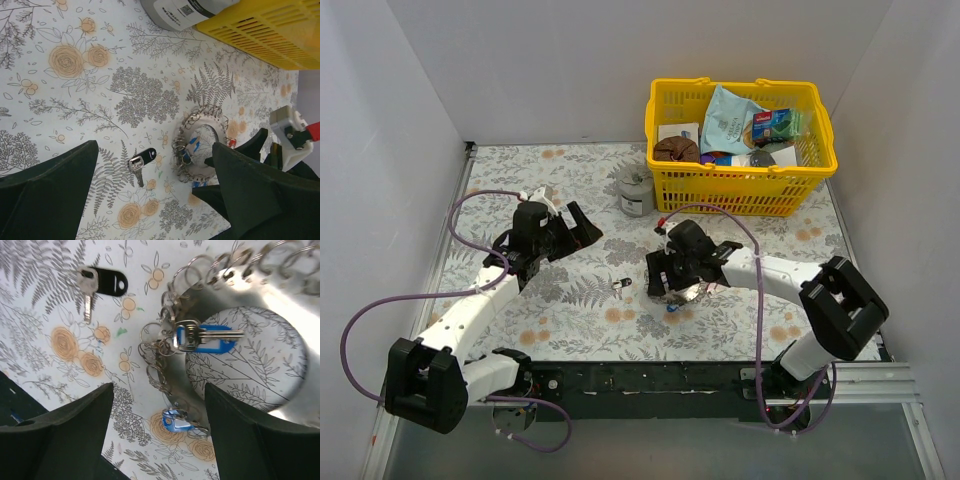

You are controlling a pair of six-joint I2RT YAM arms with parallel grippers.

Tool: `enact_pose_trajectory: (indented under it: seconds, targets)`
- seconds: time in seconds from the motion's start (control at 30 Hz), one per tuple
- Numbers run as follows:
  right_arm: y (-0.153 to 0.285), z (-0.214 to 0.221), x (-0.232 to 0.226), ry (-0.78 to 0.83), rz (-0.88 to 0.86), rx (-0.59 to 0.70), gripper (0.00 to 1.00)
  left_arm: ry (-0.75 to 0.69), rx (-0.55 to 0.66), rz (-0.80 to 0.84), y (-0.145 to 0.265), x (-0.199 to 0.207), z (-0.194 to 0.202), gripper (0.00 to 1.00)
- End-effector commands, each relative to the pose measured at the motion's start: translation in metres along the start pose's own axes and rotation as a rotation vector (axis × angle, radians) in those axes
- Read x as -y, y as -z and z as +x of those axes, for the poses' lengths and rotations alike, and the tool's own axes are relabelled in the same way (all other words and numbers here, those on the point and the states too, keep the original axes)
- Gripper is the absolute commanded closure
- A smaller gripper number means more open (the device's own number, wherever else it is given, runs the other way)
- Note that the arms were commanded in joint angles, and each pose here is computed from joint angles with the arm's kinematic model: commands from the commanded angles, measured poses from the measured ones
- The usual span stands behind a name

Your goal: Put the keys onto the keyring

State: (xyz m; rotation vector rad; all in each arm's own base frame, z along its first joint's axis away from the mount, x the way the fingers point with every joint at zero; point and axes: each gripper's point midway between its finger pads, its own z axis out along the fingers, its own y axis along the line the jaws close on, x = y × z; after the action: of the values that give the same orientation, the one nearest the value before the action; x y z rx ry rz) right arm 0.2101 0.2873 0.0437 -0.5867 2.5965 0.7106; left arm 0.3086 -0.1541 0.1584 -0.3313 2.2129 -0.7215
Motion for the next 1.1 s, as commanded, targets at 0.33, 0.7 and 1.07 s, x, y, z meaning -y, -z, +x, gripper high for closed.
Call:
enact_pose_trajectory:
  seconds: [0.33, 0.7, 1.07]
  targets:
    - [0.078, -0.035, 0.035, -0.125, 0.116, 0.287, 0.17, 0.011, -0.142, 0.204, -0.009, 0.046, 0.044, 0.02]
    - [0.069, 0.032, 0.066, -0.293, 0.067, 0.163, 0.18, -0.002, -0.403, 0.001, -0.066, 0.03, 0.122, 0.02]
    - [0.031, 0.047, 0.057, -0.408, -0.056, 0.084, 0.19, -0.02, -0.496, -0.048, -0.082, 0.028, 0.15, 0.02]
